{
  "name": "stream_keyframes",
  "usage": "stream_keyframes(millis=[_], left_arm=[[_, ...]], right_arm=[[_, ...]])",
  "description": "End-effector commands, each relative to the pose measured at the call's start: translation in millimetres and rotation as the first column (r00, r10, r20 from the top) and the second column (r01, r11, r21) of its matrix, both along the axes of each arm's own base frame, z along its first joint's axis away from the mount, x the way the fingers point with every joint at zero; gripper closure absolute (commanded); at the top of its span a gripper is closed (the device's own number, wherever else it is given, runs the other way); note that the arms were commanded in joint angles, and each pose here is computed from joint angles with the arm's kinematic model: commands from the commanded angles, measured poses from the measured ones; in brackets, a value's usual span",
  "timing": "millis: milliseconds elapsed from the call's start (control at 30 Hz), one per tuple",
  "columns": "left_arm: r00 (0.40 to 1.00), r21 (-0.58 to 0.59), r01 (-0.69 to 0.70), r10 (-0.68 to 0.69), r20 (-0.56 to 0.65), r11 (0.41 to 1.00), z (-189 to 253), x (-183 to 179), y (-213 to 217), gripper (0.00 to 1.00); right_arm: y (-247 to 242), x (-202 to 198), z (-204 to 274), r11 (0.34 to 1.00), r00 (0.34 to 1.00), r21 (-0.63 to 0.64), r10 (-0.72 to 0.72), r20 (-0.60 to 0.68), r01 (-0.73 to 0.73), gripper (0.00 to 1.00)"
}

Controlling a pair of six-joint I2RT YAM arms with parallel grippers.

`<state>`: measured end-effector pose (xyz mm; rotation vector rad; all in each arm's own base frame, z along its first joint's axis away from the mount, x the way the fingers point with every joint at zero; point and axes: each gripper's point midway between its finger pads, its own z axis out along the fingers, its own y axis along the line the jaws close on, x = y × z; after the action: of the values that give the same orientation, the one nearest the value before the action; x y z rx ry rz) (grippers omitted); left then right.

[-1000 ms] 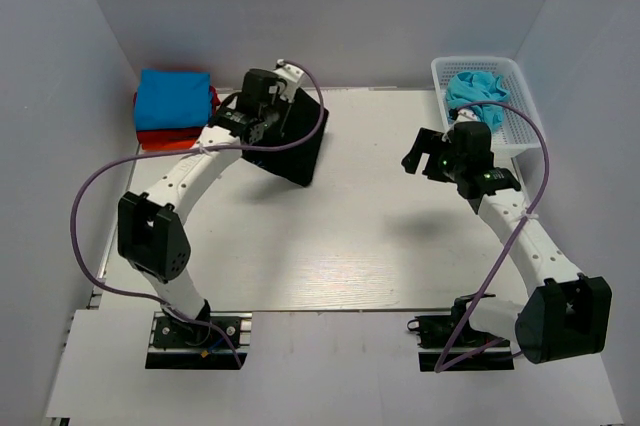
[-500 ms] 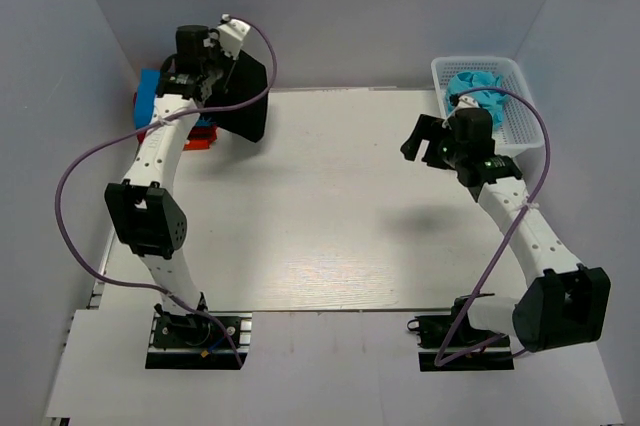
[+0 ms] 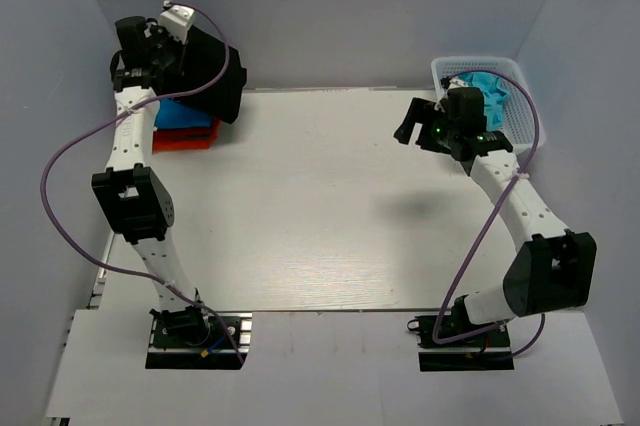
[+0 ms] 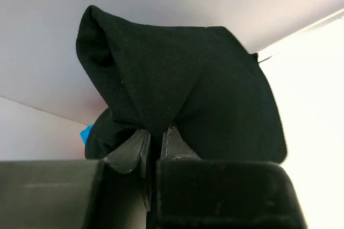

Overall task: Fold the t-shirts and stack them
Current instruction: Put the neatly folded tshirt into the corner of the board with the left arm

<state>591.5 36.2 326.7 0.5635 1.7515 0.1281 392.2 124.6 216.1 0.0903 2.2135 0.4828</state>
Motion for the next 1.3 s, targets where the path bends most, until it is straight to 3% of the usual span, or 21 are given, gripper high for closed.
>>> stream_keyframes(millis=[0, 567, 633, 700, 733, 867, 1000, 1100, 1267], left_arm=[[0.984, -0.017, 0.052, -0.048, 0.169, 0.999, 60.9, 0.0, 17.1, 1.0], [0.988, -0.142, -0.075, 0.094, 0.126, 0.987, -0.6, 15.7, 124.1, 1.0], [0.986, -0.159, -0.095, 0.115, 0.12, 0.983, -7.6, 17.2, 131.6, 0.87], [0.985, -0.182, -0.096, 0.12, 0.125, 0.979, -8.7, 20.1, 131.8, 0.58], [0.983, -0.193, -0.096, 0.123, 0.133, 0.976, -6.1, 20.8, 131.5, 0.03], [0.974, -0.247, -0.17, 0.2, 0.104, 0.954, -9.7, 22.1, 135.6, 0.0], [0.952, -0.286, -0.233, 0.278, 0.128, 0.93, 13.9, 13.2, 137.1, 0.0], [0.949, -0.324, -0.229, 0.285, 0.137, 0.918, 32.4, 2.7, 131.3, 0.0], [0.979, -0.4, -0.156, 0.195, 0.059, 0.903, 46.4, -30.7, 80.7, 0.0]], right_arm=[[5.5, 9.9, 12.5, 1.0, 1.0, 0.019, 0.012, 0.008, -0.012, 0.1], [31.2, 47.0, 4.6, 0.994, 0.996, 0.1, 0.056, -0.074, -0.049, 0.1], [33.2, 46.6, 2.7, 0.994, 0.995, 0.097, 0.061, -0.081, -0.053, 0.1], [33.2, 46.7, 1.8, 0.994, 0.994, 0.1, 0.061, -0.089, -0.052, 0.1], [31.6, 46.0, 2.3, 0.994, 0.994, 0.099, 0.057, -0.095, -0.048, 0.1], [31.1, 41.1, 2.3, 0.995, 0.993, 0.084, 0.064, -0.101, -0.056, 0.1], [23.4, 32.8, 3.8, 0.997, 0.995, 0.061, 0.054, -0.086, -0.049, 0.1], [24.0, 26.7, 5.6, 0.996, 0.994, 0.057, 0.073, -0.077, -0.069, 0.1], [23.5, 13.9, 8.5, 0.994, 0.995, 0.072, 0.09, -0.047, -0.086, 0.1]])
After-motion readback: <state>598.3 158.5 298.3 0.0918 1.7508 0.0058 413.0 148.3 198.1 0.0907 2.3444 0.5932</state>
